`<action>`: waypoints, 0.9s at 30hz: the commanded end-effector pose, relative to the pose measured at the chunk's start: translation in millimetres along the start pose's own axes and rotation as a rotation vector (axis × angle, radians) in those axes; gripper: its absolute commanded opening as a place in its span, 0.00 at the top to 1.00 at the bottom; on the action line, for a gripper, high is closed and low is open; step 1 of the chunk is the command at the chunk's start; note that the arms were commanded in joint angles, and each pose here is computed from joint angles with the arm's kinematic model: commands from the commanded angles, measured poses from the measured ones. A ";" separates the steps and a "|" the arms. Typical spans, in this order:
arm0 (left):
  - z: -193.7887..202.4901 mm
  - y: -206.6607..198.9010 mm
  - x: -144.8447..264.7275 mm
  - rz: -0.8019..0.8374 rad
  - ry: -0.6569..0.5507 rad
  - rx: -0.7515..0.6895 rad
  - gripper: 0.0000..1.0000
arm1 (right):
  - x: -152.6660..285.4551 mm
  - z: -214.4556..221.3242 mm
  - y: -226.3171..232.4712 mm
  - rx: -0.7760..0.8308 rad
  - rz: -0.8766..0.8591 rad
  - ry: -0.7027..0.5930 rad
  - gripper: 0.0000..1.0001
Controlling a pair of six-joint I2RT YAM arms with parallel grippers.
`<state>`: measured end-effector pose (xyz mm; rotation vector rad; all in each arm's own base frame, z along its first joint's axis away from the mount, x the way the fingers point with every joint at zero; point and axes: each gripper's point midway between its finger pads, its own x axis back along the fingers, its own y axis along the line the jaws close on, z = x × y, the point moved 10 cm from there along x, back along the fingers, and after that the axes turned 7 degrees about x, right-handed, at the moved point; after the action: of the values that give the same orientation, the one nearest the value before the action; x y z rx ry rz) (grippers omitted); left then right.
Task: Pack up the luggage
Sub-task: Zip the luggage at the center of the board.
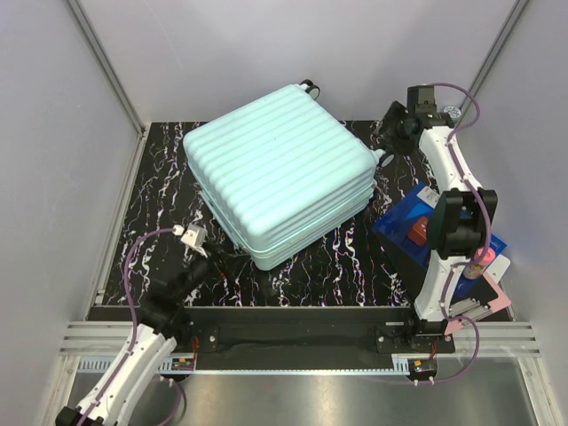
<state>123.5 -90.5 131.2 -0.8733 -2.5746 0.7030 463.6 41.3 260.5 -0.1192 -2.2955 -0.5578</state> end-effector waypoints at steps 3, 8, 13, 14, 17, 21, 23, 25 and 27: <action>-9.9 -6.2 3.3 0.041 -0.094 -0.043 0.12 | 99.9 -4.9 -8.8 0.036 0.063 -0.152 0.06; -11.4 0.2 6.4 -0.063 -0.153 0.001 0.09 | 122.3 24.6 -7.1 -0.046 -0.024 -0.068 0.00; -11.4 -0.6 6.3 -0.053 -0.147 -0.002 0.09 | 117.3 36.1 -4.5 -0.095 -0.008 -0.057 0.00; -11.4 -0.6 6.2 -0.052 -0.146 -0.004 0.09 | 114.0 37.8 -1.5 -0.117 -0.011 -0.048 0.00; -11.2 -1.4 6.1 -0.041 -0.144 -0.007 0.08 | 107.4 42.8 12.9 -0.139 -0.028 -0.037 0.00; -10.2 -1.5 6.6 -0.030 -0.149 -0.011 0.08 | 94.5 53.2 27.6 -0.158 0.022 -0.060 0.00; -10.2 -2.0 7.1 -0.022 -0.154 -0.013 0.08 | 85.7 56.4 28.1 -0.205 0.031 -0.058 0.00; -9.7 -2.1 7.3 -0.017 -0.156 -0.015 0.07 | 80.0 61.2 27.7 -0.241 0.043 -0.052 0.00; -9.7 -2.4 7.5 -0.012 -0.159 -0.016 0.07 | 74.7 62.2 27.5 -0.260 0.061 -0.078 0.00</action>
<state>120.6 -82.9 142.9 -0.8058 -2.7107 0.7732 370.4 83.3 299.8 -0.2243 -2.2922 -0.7769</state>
